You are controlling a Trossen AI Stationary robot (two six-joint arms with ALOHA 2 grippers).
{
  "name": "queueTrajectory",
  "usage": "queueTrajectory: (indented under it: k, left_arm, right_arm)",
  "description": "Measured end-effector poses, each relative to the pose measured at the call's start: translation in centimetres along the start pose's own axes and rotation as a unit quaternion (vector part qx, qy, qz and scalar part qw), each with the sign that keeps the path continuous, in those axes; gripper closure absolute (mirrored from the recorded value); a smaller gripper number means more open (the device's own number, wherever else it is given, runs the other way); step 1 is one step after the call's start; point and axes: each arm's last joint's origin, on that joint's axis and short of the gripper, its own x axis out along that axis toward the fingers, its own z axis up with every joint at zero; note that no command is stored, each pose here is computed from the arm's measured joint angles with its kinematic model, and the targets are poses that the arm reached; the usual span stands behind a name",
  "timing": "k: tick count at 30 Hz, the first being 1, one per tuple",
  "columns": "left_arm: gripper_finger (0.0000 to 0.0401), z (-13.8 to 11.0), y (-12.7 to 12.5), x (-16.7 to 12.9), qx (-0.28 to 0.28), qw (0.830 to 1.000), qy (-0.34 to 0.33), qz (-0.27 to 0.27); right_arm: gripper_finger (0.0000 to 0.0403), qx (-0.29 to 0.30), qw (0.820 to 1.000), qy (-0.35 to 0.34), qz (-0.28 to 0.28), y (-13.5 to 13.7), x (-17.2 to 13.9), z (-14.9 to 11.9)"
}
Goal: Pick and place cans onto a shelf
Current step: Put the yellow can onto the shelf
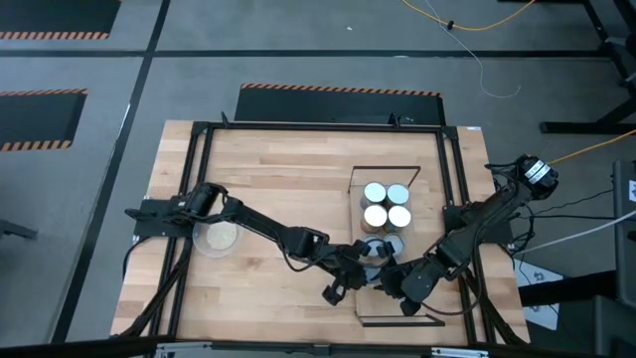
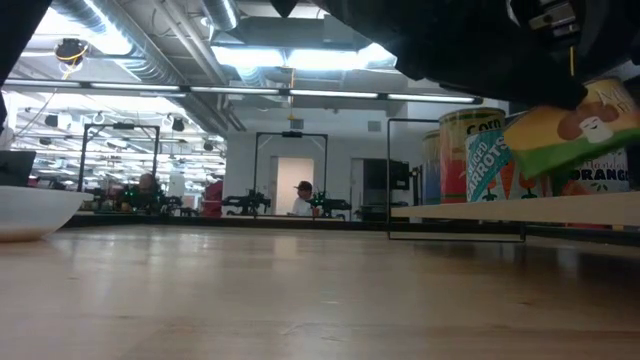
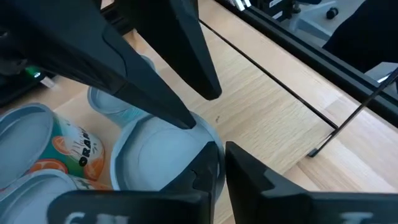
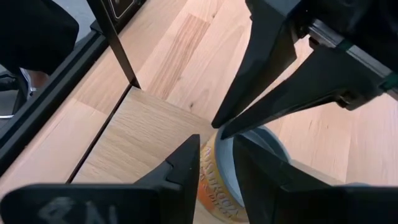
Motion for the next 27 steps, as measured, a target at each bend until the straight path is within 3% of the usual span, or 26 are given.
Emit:
queueTrajectory:
  k: [16, 27]
  left_arm:
    - [0.035, -0.02, -0.01, 0.0, 0.0, 1.0, 0.001, 0.0]
    - [0.037, -0.05, -0.02, 0.0, -0.002, 1.0, 0.002, -0.001]
  right_arm:
    - [0.0302, 0.0, 1.0, 0.001, 0.0, 0.0, 0.0, -0.01]
    - [0.0302, 0.0, 1.0, 0.002, 0.008, 0.05, -0.01, -0.02]
